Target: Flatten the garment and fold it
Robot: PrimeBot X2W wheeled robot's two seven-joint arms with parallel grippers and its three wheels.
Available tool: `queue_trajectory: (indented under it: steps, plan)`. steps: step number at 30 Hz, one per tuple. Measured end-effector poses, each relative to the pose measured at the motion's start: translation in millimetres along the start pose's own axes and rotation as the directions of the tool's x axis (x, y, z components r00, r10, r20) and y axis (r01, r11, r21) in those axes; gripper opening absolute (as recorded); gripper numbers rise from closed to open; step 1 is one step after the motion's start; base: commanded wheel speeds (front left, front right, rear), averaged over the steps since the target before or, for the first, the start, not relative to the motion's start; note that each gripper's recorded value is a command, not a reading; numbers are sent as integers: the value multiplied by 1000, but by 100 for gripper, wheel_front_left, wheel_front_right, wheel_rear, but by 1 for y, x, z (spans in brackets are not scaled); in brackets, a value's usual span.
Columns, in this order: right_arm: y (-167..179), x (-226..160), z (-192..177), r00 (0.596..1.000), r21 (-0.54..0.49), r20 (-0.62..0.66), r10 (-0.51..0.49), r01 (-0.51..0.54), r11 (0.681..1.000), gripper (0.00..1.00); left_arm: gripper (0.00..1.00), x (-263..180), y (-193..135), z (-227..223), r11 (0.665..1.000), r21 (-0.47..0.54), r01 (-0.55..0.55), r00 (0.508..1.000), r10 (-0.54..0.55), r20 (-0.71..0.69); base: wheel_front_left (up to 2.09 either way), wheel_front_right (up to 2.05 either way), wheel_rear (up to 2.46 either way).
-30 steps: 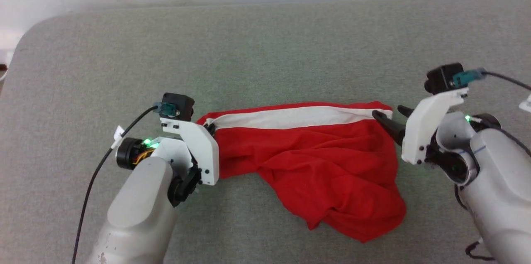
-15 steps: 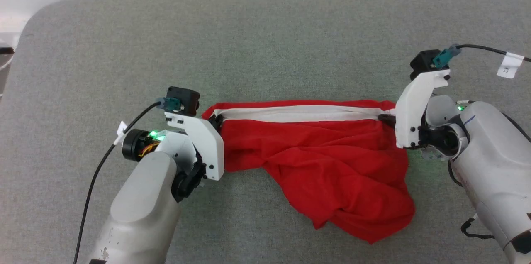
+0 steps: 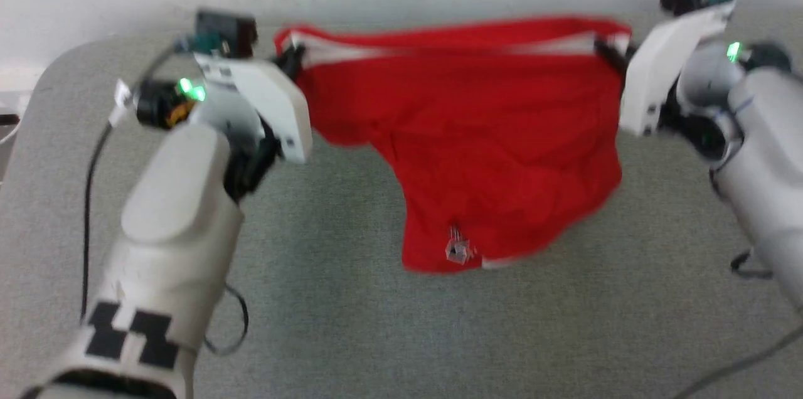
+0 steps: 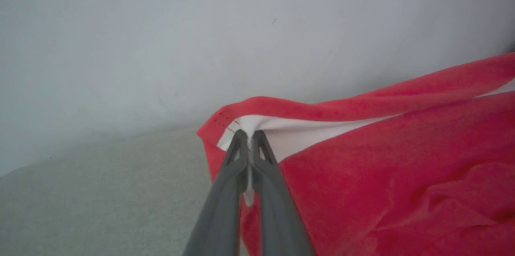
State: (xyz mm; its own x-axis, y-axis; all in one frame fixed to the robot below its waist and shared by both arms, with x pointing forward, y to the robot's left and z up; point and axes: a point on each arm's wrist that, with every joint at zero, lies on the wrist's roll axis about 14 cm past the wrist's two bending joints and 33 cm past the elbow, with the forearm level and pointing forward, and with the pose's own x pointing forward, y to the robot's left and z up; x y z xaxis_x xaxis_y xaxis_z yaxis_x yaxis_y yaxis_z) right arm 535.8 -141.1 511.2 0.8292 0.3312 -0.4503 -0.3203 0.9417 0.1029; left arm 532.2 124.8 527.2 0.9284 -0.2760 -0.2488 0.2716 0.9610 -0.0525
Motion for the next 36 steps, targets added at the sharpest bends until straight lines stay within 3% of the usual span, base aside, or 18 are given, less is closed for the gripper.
queue_trajectory:
  steps: [5,10,15,18,27,36]
  plan:
    - [-10,-4,94,970,-77,242,-25,45,996,0,0,26,10,72,999,37,-26,987,20,158,0,0,0]
    - [-20,-8,179,884,-117,467,-26,91,989,0,0,52,22,155,996,39,-76,924,55,379,0,0,0]
    - [-25,9,208,839,-161,543,-19,127,979,0,0,76,33,193,990,69,-121,862,70,503,0,0,0]
    - [-27,30,195,846,-161,533,-18,122,979,0,0,99,42,169,989,55,-134,878,93,469,0,0,0]
    - [-33,92,98,927,-131,374,-26,81,988,0,0,143,52,46,989,-45,-143,956,150,251,0,0,0]
    - [-9,92,4,957,-69,289,25,-5,998,0,0,116,49,-43,976,-149,-160,981,174,81,0,0,0]
